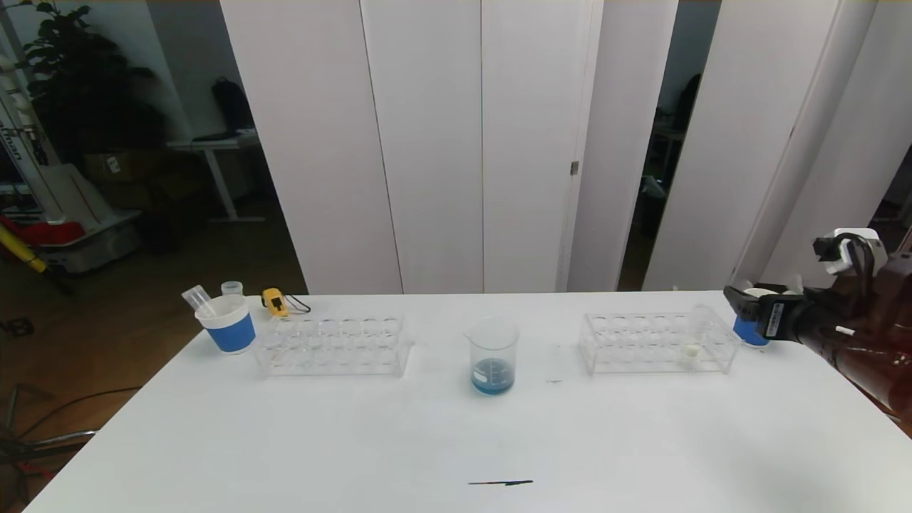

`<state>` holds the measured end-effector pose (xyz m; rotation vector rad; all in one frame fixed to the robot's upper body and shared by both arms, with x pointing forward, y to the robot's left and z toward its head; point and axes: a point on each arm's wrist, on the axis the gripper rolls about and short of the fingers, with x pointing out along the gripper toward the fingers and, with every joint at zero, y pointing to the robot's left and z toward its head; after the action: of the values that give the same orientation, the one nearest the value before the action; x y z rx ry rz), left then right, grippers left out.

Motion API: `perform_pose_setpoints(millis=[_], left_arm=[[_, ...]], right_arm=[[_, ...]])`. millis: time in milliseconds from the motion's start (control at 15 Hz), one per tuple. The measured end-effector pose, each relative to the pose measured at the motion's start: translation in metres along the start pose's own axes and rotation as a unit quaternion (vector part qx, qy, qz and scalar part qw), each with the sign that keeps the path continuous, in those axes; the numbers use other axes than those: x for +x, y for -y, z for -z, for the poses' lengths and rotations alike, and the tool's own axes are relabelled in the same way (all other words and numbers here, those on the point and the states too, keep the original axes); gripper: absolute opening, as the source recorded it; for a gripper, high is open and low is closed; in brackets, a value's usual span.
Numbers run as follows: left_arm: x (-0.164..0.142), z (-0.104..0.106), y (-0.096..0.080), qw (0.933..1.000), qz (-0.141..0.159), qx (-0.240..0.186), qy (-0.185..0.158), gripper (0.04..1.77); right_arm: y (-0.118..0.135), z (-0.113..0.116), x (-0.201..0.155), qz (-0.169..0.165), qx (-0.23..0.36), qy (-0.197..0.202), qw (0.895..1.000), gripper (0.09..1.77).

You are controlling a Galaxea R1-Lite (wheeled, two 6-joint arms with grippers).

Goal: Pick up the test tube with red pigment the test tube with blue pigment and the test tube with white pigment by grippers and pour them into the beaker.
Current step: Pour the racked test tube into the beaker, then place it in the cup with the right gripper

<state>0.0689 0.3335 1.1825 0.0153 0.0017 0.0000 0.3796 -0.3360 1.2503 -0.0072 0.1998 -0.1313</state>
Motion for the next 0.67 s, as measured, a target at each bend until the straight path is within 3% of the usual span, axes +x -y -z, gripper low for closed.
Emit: perform_pose_setpoints(millis=[267, 667], left_arm=[[0.0, 0.0, 0.0, 1.0, 0.0, 0.0, 0.0, 1.73], [0.0, 0.0, 0.0, 1.0, 0.0, 0.0, 0.0, 1.73]], right_arm=[[-0.002, 0.034, 0.004, -0.001, -0.005, -0.024, 1.0, 1.75], [-0.001, 0.054, 0.017, 0.004, -0.004, -0.034, 0.999, 1.75]])
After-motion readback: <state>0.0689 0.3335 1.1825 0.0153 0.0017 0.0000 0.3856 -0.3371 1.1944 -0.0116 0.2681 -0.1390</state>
